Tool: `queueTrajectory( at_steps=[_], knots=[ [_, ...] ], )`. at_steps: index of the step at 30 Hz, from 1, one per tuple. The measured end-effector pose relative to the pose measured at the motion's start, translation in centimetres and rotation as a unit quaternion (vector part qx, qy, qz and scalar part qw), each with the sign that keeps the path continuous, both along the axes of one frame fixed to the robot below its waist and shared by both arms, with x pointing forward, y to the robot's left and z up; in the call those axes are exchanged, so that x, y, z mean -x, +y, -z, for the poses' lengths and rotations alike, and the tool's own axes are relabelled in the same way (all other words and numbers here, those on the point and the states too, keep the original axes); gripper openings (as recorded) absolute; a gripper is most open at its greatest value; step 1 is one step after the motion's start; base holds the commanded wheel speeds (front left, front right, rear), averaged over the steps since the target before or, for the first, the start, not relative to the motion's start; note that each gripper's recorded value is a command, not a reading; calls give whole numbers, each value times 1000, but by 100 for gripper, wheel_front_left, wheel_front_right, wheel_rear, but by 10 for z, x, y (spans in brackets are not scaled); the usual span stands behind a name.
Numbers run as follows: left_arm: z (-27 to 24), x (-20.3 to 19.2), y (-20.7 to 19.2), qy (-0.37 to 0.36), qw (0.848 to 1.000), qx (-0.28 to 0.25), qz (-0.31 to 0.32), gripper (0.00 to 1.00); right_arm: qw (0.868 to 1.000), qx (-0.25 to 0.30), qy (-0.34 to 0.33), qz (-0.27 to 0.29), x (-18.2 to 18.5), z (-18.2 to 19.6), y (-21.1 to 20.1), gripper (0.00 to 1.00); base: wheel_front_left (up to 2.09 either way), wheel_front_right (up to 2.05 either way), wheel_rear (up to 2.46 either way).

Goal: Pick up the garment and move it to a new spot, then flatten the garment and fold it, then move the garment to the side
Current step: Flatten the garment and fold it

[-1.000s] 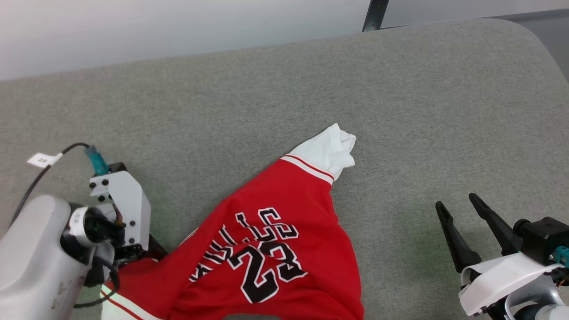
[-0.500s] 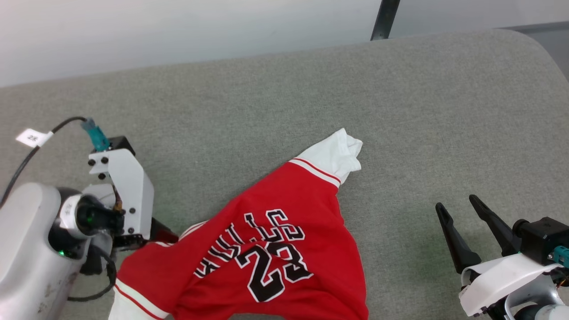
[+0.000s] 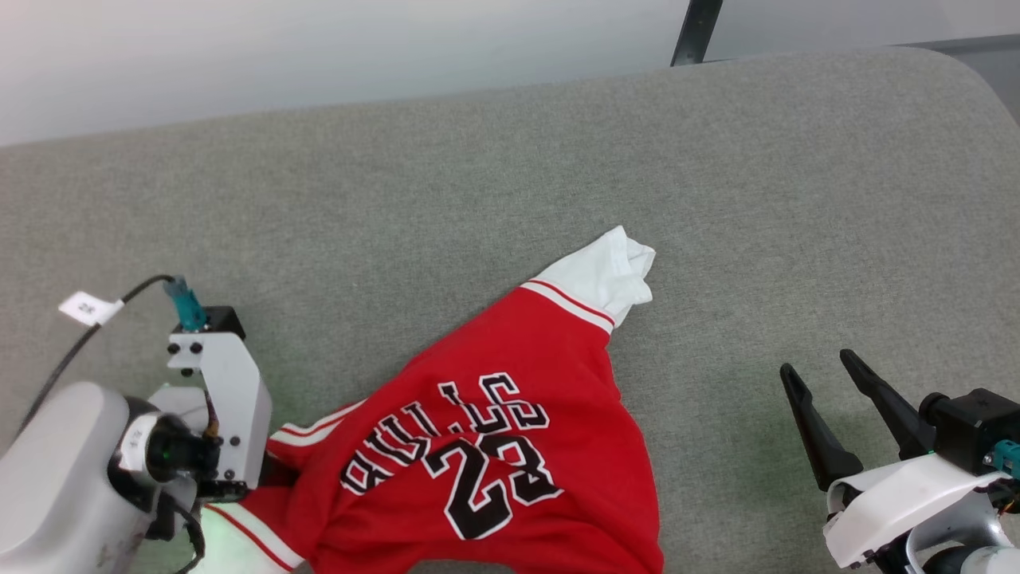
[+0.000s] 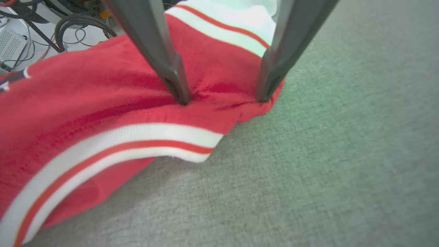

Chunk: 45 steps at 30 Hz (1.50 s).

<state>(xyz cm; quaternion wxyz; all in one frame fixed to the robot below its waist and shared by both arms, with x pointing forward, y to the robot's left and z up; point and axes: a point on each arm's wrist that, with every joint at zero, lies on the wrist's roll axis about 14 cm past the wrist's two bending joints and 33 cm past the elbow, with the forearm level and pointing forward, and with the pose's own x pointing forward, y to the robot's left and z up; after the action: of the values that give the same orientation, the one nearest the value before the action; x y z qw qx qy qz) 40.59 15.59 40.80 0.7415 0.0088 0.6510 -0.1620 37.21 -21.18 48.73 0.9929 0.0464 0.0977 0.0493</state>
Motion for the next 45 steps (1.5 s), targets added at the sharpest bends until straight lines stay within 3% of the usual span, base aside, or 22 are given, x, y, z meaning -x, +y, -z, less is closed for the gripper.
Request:
queueTrajectory(
  at_steps=[4, 5, 6, 7, 13, 20, 33, 36, 44, 45],
  knots=[
    [17, 1, 1, 16, 1000, 2, -8, 100, 1000, 2, 5, 0, -1, 3, -1, 100, 0, 0, 0],
    [18, -1, 1, 14, 1000, 5, -10, 49, 1000, 2, 6, 1, -1, 4, -1, 100, 0, 0, 0],
    [21, -2, -1, 17, 1000, 10, -14, 21, 1000, 2, 7, 1, -1, 4, -2, 100, 0, 0, 0],
    [22, -2, -2, 21, 1000, 15, -14, 0, 1000, 2, 7, 1, -2, 5, -2, 100, 0, 0, 0],
    [15, -19, -3, -20, 999, 27, -7, 0, 1000, 3, 6, 2, -3, 4, -3, 100, 0, 0, 0],
    [-28, -53, -3, -111, 993, 33, 3, 0, 1000, 3, -2, -2, -4, -2, 0, 100, 0, 0, 0],
    [-97, -118, -7, -267, 962, 5, 59, 0, 1000, 4, -2, 1, 1, -4, -1, 100, 0, 0, 0],
    [-92, -128, -5, -271, 961, -5, 61, 0, 1000, 7, 1, 9, 4, -3, -6, 100, 0, 0, 0],
    [-23, -123, -7, -193, 981, 4, 27, 0, 1000, 11, 7, 25, 5, 1, -16, 100, 0, 0, 0],
    [-15, -122, -6, -186, 982, 4, 23, 12, 1000, 11, 8, 26, 5, 2, -16, 100, 0, 0, 0]
  ],
)
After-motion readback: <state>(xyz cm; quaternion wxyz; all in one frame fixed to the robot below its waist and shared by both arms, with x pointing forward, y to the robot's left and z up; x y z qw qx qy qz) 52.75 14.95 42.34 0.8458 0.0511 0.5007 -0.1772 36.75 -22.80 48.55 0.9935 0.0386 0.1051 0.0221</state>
